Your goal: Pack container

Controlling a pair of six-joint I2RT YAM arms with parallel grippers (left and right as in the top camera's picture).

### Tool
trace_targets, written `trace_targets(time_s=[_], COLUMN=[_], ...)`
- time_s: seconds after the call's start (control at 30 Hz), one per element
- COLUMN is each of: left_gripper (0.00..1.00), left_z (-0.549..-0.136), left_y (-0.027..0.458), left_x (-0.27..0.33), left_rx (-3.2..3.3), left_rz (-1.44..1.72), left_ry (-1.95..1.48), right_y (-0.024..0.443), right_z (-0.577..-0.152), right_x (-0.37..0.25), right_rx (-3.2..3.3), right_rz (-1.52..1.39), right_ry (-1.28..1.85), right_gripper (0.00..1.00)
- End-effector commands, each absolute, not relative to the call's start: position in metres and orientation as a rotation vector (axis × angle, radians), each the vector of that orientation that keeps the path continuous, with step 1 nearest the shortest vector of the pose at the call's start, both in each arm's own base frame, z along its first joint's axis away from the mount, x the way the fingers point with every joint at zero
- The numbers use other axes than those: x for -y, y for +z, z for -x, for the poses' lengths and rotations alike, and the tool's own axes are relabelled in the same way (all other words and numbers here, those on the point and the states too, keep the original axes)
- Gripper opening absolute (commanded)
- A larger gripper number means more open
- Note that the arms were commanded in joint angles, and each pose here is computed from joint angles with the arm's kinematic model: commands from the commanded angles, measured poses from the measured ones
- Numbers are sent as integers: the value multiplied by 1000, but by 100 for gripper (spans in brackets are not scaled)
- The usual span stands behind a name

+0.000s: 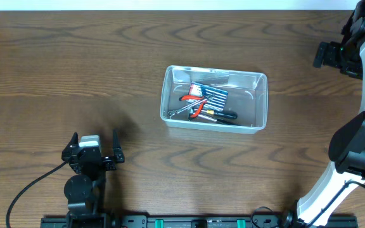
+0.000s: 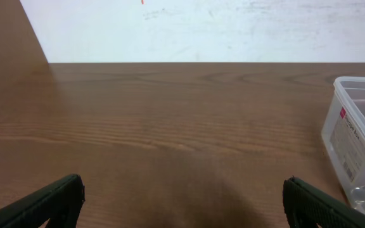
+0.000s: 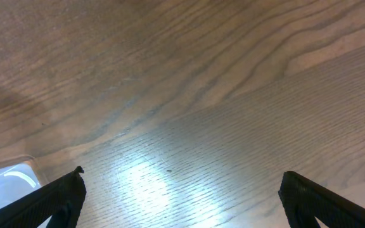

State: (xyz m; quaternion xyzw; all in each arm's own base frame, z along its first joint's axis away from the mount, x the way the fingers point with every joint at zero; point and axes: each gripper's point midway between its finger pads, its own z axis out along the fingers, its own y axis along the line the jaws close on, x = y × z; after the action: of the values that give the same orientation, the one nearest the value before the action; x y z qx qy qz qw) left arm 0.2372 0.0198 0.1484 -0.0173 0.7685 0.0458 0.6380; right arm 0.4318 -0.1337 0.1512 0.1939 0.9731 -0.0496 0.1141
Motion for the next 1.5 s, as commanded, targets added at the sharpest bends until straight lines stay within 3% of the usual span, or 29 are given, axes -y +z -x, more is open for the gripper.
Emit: trace_targets(time_s=[0.0,0.47,0.77,0.97,1.1,1.47], left_gripper=[98,98,98,98,98,98], left_z=[-237,-237,-237,-238,-237,-237], left_y=[134,134,134,134,134,134], left_x=[-22,-22,-22,-22,-22,-22], left_rx=[-1783,-1783,-1783,-1783,-1783,-1783], left_rz=[39,39,39,39,39,39], left_ry=[119,119,119,119,119,119], right_y=[151,164,307,377,382,334], right_z=[-430,-429,-403,-358,-318,-230], right_x=[136,135,112,69,50,30], right_rx=[-2849,-2819,-2423,-2023,-1857,-1617], right_rz=[-594,-588,-494,-437,-447,-469], right_ry=[-149,-151,-165,-55,39,211], right_gripper=[99,99,99,99,99,99])
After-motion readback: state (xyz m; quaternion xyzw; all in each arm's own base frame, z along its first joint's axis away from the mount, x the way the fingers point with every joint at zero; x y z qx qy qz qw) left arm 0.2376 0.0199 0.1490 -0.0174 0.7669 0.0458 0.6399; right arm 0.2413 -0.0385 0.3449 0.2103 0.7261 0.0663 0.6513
